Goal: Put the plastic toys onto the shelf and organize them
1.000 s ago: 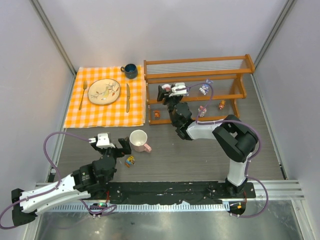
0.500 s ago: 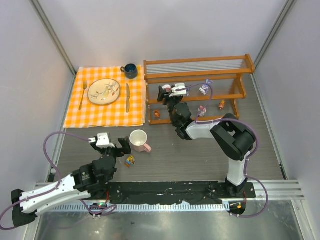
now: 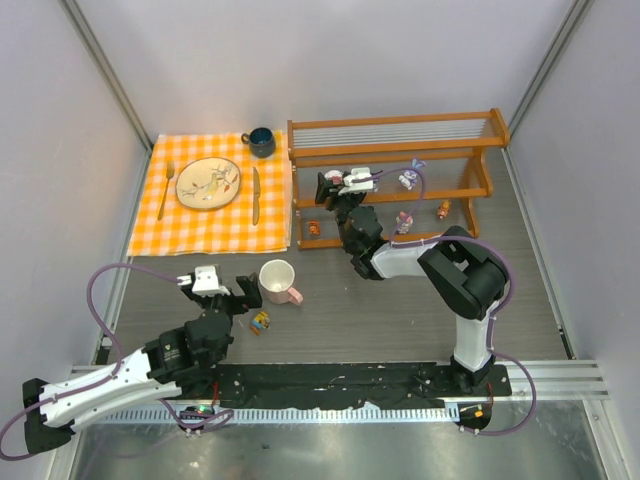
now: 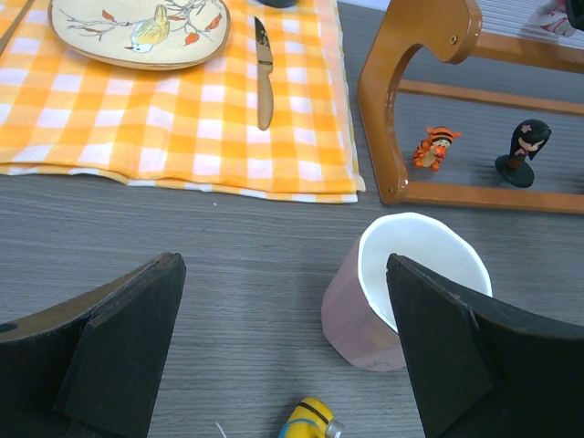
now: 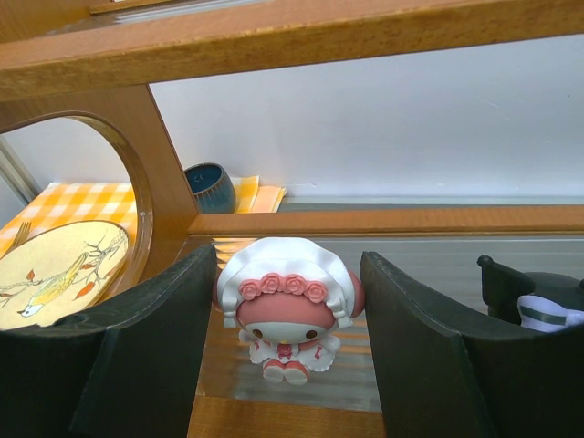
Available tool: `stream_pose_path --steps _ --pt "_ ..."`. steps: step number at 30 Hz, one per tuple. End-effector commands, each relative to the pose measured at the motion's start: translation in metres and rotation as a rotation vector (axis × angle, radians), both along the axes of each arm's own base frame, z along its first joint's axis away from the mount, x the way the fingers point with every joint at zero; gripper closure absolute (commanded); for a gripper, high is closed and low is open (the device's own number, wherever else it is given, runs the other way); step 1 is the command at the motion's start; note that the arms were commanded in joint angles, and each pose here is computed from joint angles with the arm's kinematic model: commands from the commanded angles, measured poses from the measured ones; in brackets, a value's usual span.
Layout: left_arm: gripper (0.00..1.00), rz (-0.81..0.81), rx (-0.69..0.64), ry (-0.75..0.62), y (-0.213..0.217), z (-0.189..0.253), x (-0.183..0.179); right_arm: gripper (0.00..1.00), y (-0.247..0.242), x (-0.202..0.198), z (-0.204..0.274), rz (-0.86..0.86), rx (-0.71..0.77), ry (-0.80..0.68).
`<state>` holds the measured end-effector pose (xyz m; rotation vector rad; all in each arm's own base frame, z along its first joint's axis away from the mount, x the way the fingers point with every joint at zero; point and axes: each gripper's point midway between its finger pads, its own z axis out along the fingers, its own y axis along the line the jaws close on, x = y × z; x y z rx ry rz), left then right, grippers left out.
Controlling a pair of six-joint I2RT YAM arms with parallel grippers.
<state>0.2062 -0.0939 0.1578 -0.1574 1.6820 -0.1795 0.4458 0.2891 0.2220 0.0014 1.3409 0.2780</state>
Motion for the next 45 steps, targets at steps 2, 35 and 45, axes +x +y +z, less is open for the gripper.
stream_pose_path --steps 2,35,45 --pt "0.03 0.02 -0.05 -0.025 0.0 0.009 0.003 0.66 -0.004 -0.001 0.021 -0.002 0.066 -0.056" --pt "0.03 0.018 -0.049 -0.018 -0.001 0.008 0.004 0.11 -0.012 -0.016 0.033 0.033 0.1 -0.044" --pt "0.03 0.023 -0.052 -0.017 0.0 0.008 0.004 0.03 -0.011 -0.033 0.03 0.081 0.095 -0.025"
